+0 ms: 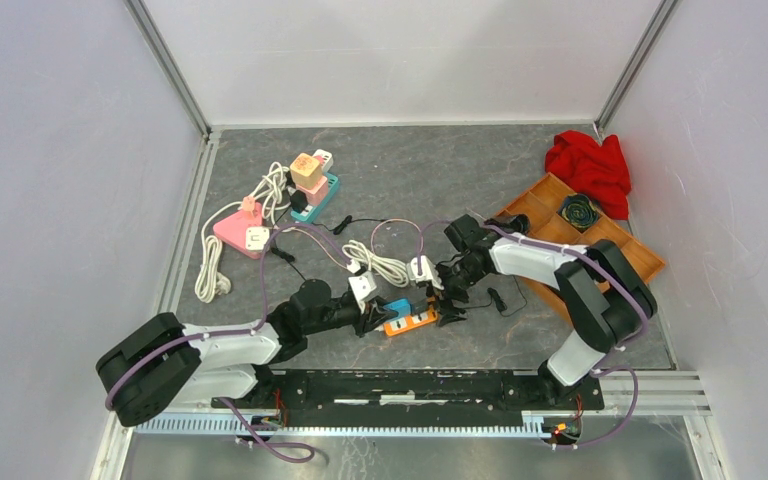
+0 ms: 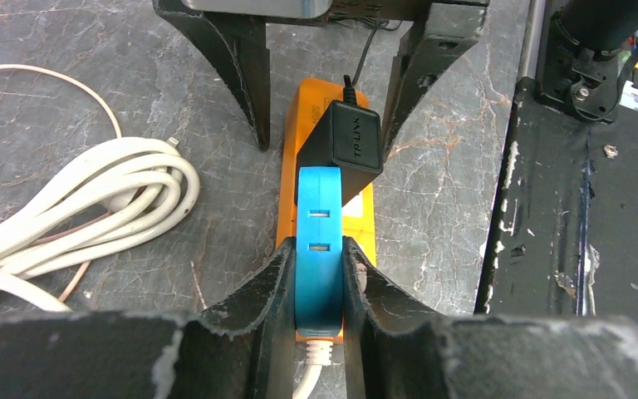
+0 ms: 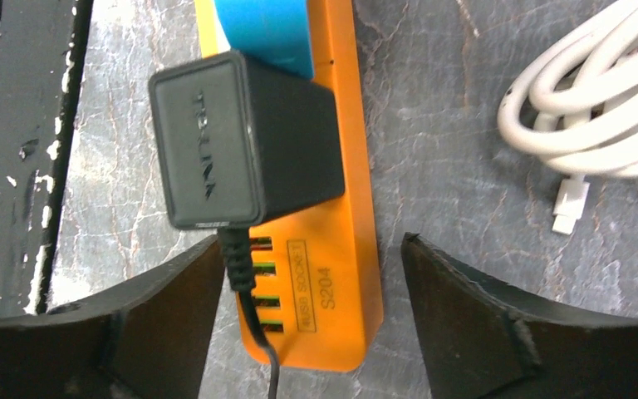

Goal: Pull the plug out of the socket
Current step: Remove the plug from the socket.

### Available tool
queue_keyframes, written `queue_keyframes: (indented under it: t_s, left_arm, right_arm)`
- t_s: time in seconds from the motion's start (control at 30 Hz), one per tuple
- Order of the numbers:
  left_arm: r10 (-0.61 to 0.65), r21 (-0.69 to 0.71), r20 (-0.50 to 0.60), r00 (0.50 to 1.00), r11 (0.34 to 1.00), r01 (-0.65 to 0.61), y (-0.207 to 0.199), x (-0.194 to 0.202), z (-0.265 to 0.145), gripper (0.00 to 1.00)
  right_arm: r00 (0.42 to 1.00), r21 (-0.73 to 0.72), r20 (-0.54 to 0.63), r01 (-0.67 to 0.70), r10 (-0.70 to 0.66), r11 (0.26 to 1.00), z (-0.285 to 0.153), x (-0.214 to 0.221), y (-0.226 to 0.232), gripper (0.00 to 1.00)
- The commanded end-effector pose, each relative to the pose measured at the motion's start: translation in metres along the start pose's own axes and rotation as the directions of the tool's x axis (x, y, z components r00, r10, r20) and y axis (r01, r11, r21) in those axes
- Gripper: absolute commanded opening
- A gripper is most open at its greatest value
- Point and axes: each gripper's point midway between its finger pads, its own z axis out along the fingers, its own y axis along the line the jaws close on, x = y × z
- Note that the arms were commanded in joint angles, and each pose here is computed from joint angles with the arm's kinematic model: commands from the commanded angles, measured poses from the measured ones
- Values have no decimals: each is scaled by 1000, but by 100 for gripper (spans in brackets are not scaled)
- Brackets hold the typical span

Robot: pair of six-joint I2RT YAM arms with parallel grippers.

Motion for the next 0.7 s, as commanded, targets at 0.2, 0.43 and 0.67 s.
queue_keyframes:
  t_s: [0.2,0.43,0.67]
  left_arm:
    - [14,52,38,999,999,-16,-11,-12,6,2]
    - [16,41,35,999,999,-18,-11,-10,6,7]
    - [14,41,27,1000,999,-16,-11,-7,6,14]
  right_arm:
    - [998,19,22,60,-60,998,-18,-12,11,93]
    - [992,76,54,113,-118,991,-34,-31,8,98]
    - [986,125,58,151,-159,981,-48,-41,5,98]
